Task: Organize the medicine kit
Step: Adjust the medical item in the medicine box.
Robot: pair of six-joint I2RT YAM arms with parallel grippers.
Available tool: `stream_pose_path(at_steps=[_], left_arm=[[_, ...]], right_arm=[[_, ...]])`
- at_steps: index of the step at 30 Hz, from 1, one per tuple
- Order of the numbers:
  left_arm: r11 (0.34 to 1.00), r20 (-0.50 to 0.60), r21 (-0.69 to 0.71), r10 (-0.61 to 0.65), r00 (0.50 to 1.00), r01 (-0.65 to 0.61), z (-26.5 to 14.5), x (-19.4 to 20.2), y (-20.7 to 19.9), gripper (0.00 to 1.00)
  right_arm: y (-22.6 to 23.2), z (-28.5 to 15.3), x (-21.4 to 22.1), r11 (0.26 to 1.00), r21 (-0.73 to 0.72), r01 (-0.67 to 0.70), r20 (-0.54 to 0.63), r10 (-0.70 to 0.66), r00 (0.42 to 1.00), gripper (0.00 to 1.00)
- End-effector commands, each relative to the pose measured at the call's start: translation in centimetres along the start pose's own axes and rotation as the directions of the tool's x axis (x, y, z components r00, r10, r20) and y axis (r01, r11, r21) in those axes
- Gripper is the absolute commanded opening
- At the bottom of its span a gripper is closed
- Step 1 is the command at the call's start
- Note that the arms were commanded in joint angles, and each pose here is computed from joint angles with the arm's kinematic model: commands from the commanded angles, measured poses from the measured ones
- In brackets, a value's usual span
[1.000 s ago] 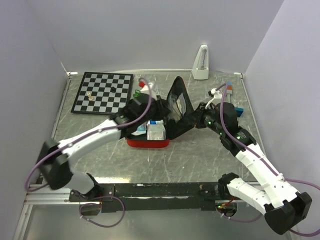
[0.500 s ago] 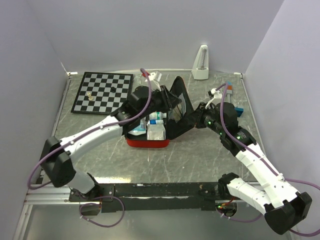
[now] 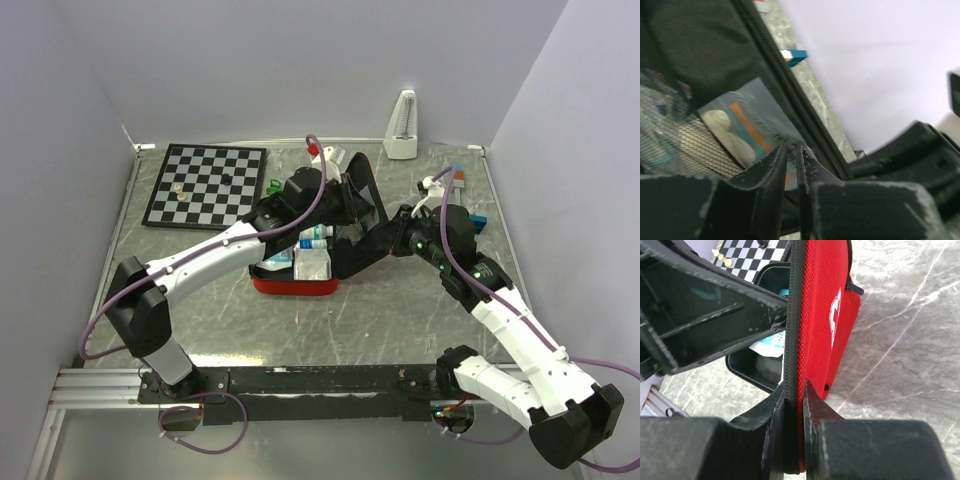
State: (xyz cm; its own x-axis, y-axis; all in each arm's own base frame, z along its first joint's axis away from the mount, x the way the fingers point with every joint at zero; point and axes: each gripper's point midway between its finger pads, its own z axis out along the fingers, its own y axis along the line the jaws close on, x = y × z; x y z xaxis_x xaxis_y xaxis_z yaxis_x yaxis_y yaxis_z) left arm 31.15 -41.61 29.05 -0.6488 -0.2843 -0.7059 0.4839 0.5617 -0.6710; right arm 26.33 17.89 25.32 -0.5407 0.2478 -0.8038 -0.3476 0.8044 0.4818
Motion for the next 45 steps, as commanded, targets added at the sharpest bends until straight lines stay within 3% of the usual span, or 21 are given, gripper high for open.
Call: stream_pose_path(at_steps=[1, 7, 12, 15, 18, 22, 25, 28, 36, 45], left_arm=[[0.988, 0.002, -0.153, 0.016, 1.0, -0.015, -0.2, 0.1, 2.7, 0.17], [0.965, -0.065, -0.248, 0.067, 0.996, -0.081, -0.1, 1.2, 4.9, 0.13], [0.929, -0.165, -0.339, 0.099, 0.981, -0.151, -0.6, 2.4, 6.9, 0.03], [0.948, -0.055, -0.293, 0.11, 0.992, -0.121, -2.6, 0.8, 5.7, 0.04], [0.981, 0.121, -0.182, 0.085, 0.989, -0.062, -5.3, -2.4, 2.9, 0.25], [0.995, 0.197, -0.083, 0.07, 0.978, -0.054, -7.0, -4.7, 0.2, 0.63], [0.998, 0.198, -0.039, 0.064, 0.978, -0.058, -6.9, -5.3, -1.3, 0.72], [0.997, 0.202, 0.001, 0.073, 0.977, -0.075, -6.2, -5.8, -2.3, 0.73], [0.993, 0.081, -0.011, 0.12, 0.989, -0.119, -3.0, -3.5, -2.2, 0.72], [0.973, 0.023, -0.113, 0.207, 0.978, -0.203, -1.1, -1.8, -1.1, 0.58]], right_arm=[[1.8, -1.0, 2.3, 0.997, -0.073, -0.01, -0.121, 0.001, 0.993, 0.14], [1.9, -0.9, 2.4, 0.997, -0.079, -0.012, -0.125, 0.002, 0.992, 0.14], [2.0, -0.9, 2.2, 0.997, -0.082, -0.013, -0.12, 0.003, 0.993, 0.14], [2.0, -1.0, 2.2, 0.996, -0.084, -0.013, -0.122, 0.003, 0.992, 0.14], [2.0, -1.0, 2.2, 0.996, -0.084, -0.014, -0.121, 0.004, 0.993, 0.14], [2.1, -1.0, 2.2, 0.996, -0.085, -0.018, -0.122, 0.007, 0.992, 0.14], [2.2, -1.0, 2.1, 0.996, -0.088, -0.019, -0.119, 0.009, 0.993, 0.14], [2.3, -1.0, 2.0, 0.996, -0.09, -0.021, -0.119, 0.01, 0.993, 0.14], [2.3, -1.0, 1.9, 0.996, -0.086, -0.011, -0.12, 0.0, 0.993, 0.14], [2.2, -0.8, 2.0, 0.997, -0.083, -0.009, -0.123, -0.002, 0.992, 0.14]])
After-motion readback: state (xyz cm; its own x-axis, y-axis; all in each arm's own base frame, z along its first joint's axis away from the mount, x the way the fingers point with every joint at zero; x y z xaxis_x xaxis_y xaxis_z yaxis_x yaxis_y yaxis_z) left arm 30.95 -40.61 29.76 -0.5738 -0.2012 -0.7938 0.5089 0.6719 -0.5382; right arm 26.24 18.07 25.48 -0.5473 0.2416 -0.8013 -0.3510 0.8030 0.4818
